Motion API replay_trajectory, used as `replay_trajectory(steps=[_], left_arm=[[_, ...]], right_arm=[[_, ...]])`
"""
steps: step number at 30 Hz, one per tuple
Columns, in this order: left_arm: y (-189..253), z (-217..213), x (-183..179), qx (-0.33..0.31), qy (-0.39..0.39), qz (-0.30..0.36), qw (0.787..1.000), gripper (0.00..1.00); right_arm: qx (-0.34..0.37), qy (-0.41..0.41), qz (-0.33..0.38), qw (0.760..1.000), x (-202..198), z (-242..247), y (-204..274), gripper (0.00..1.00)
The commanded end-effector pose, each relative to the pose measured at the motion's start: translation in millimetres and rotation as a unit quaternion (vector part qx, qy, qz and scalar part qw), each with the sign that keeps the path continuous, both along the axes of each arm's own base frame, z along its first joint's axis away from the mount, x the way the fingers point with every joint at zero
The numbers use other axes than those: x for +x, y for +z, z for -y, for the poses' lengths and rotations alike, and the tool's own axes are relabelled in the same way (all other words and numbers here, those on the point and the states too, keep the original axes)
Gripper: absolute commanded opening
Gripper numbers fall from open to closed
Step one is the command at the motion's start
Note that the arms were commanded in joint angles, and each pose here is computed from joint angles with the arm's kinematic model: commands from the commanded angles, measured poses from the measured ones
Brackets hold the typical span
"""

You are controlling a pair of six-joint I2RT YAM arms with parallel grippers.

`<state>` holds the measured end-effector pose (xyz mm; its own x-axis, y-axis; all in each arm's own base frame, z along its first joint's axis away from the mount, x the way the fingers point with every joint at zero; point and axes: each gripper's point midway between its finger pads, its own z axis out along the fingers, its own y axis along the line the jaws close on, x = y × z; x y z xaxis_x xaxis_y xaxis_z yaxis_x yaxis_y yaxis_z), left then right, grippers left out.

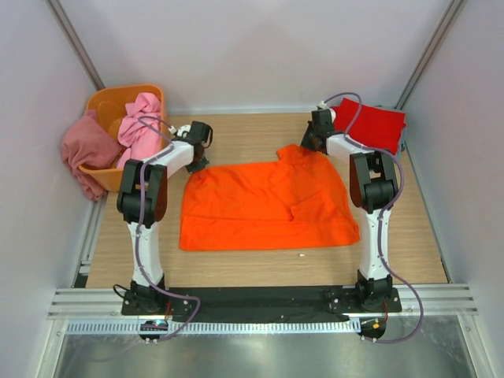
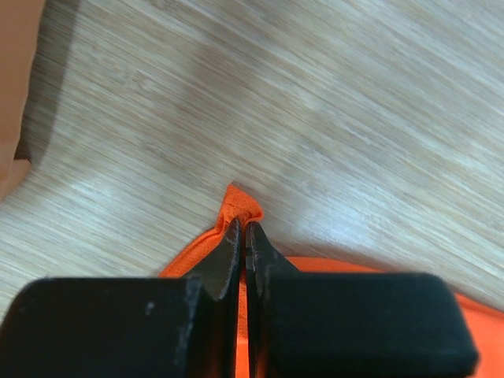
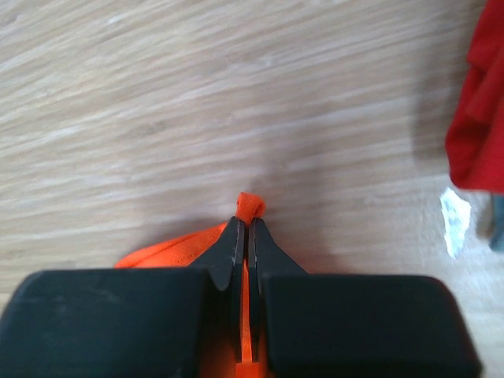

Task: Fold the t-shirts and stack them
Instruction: Fold the tshirt

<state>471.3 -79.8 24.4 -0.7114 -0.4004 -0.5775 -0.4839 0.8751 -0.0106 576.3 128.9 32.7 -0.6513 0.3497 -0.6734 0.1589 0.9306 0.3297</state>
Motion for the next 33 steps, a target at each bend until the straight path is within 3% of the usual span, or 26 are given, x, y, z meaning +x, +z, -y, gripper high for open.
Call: replay_trajectory(steps=[1,6,17,33], left_arm=[[9,2,-6,0.0,-0.013,-0.022,1.0,0.0],[22,6,-17,-0.005,-0.021,-0.029,0.999,0.0],[40,0,-57,0.002,-0.034,-0.042,0.999,0.0],[87,-25,-106,0.09,-0.035,-0.042,0.994,0.0]], right_arm=[[0.001,0.014,0.036,0.999,-7,-1,63,0.01],[-0.008,0.02,0.06,0.998,-23,4,107,0.01],[-0.026,0.026,0.036,0.999,-91,21,109,0.01],[-0.02,0.02,0.059,0.998,-184,41,138,0.01]])
